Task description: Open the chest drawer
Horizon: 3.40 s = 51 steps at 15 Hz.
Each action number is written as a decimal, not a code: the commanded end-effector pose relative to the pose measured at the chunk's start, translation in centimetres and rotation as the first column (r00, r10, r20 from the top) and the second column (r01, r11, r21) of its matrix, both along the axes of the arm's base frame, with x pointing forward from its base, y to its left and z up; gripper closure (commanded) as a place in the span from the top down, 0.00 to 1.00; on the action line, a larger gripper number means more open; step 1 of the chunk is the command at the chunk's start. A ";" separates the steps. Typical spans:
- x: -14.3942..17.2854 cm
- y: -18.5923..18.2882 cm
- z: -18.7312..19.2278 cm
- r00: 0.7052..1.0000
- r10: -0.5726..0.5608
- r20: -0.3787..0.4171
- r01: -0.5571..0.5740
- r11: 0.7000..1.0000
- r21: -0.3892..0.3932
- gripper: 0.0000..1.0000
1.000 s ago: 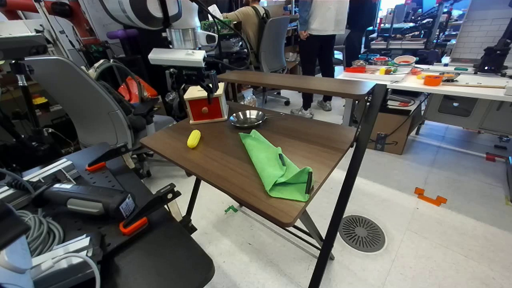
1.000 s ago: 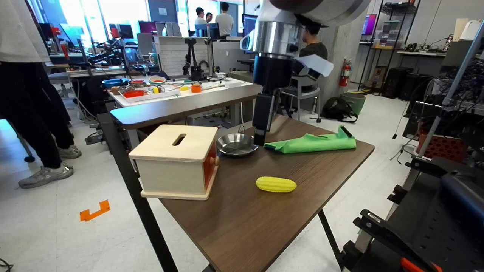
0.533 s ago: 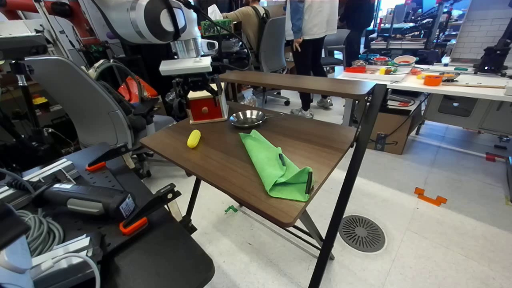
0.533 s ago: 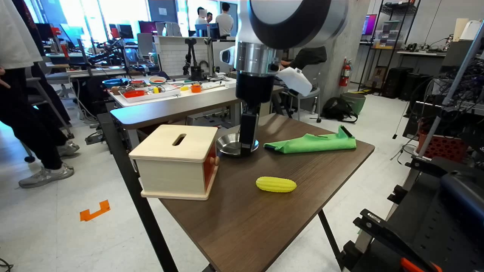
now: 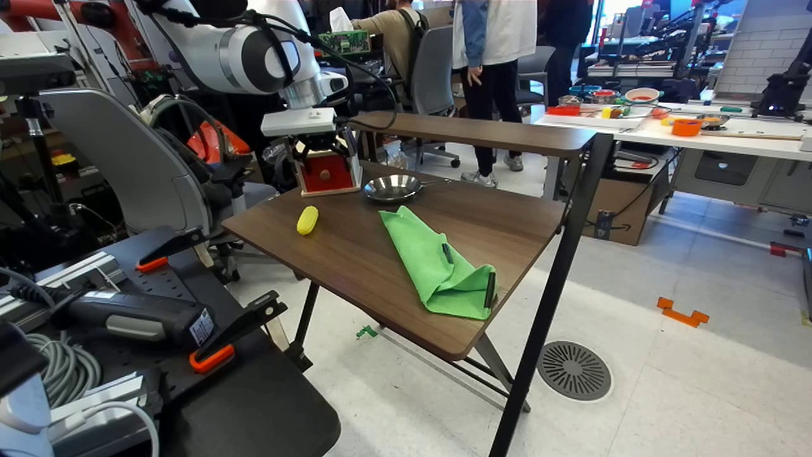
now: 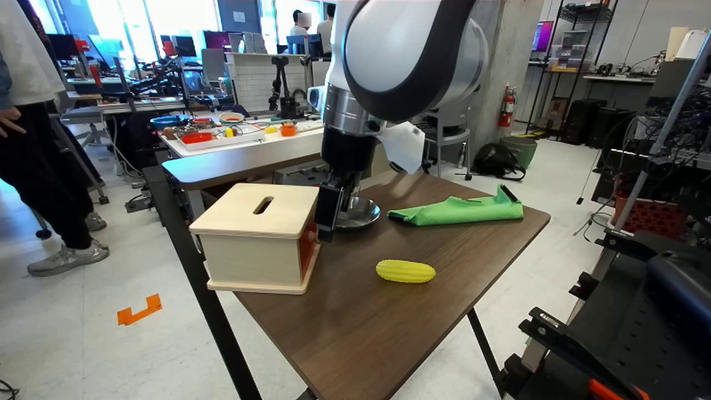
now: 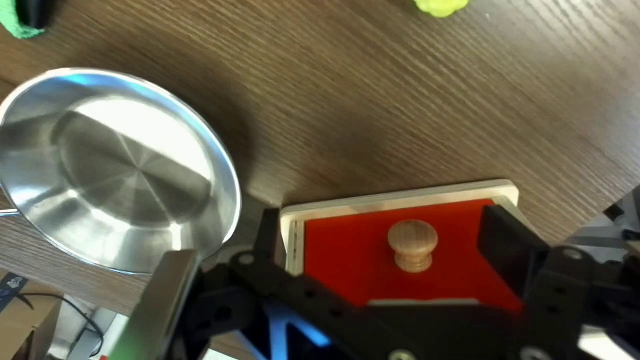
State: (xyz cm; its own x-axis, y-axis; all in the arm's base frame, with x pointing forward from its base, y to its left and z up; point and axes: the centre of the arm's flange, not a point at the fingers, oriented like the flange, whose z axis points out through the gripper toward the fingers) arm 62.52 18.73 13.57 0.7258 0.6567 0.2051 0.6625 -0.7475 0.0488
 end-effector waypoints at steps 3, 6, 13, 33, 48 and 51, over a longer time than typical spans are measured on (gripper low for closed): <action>1.1 1.7 -1.5 1.000 -0.002 0.026 0.002 1.000 0.007 1.00; 1.1 2.3 -2.0 1.000 0.018 0.016 -0.018 1.000 0.004 1.00; 1.2 2.3 -2.6 0.999 0.042 0.013 -0.042 0.999 -0.006 0.34; -2.8 -4.0 -0.7 0.999 -0.026 -0.034 0.025 0.999 -0.041 0.07; -3.6 -6.9 -0.8 0.995 -0.072 -0.070 0.068 0.996 -0.056 0.99; -3.5 -7.5 -0.3 0.993 -0.091 -0.071 0.087 0.995 -0.055 1.00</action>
